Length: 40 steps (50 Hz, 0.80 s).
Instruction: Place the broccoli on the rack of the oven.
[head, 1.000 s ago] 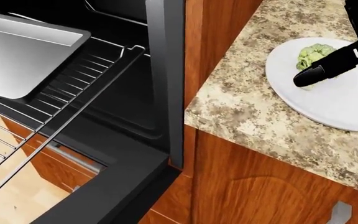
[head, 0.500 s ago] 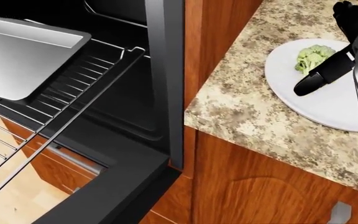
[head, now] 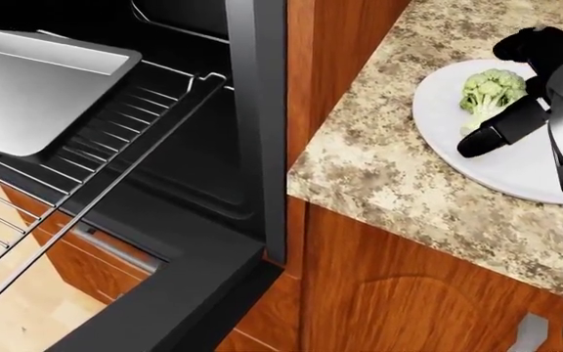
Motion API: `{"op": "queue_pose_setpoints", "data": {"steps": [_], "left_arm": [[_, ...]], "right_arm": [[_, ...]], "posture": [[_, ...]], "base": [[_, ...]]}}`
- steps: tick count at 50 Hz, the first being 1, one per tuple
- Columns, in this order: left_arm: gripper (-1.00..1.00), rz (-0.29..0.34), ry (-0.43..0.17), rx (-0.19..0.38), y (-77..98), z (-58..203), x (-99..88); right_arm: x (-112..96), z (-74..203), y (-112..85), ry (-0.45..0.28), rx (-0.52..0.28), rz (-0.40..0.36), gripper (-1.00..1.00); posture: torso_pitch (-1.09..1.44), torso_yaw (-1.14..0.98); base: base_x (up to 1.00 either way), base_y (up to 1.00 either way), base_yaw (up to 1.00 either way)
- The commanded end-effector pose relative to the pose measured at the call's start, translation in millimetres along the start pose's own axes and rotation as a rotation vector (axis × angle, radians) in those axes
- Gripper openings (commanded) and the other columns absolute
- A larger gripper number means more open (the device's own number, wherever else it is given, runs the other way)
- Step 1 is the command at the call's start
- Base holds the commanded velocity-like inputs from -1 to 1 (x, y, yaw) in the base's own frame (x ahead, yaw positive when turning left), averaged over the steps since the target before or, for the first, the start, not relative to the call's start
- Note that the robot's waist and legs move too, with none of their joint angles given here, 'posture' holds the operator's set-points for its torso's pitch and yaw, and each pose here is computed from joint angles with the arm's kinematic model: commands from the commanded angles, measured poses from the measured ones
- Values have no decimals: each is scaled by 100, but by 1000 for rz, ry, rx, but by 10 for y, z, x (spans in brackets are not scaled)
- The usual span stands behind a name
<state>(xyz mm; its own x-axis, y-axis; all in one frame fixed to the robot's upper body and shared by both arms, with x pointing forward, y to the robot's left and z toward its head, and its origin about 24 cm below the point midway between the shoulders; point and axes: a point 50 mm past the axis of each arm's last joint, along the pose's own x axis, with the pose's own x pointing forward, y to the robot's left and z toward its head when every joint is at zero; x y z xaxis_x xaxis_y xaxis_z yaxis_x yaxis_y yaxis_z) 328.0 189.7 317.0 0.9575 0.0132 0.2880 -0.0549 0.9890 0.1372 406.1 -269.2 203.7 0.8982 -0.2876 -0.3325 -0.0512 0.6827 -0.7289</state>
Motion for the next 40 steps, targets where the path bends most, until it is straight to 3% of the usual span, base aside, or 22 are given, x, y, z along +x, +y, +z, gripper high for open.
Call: {"op": "queue_pose_setpoints", "data": {"steps": [1,16,33,40], "left_arm": [[100,14,-92,6,30,201,-26],[100,13,-89,5,20,183,-16],[100,20,-94,4,54,217,-14],[100,19,-92,5,48,206,-14]], "right_arm": [[-81,189,-196,-73,-2,-70,47],[-77,171,-167,-74,-4,-54,-4],[-135,310,-282,-114,-9,-96,-46],[-177,363,-363,-128,-17,-116,-53]], "posture": [[0,0],[0,0],[0,0],[0,0]], "base": [[0,0,0],[0,0,0],[0,0,0],[0,0,0]]}}
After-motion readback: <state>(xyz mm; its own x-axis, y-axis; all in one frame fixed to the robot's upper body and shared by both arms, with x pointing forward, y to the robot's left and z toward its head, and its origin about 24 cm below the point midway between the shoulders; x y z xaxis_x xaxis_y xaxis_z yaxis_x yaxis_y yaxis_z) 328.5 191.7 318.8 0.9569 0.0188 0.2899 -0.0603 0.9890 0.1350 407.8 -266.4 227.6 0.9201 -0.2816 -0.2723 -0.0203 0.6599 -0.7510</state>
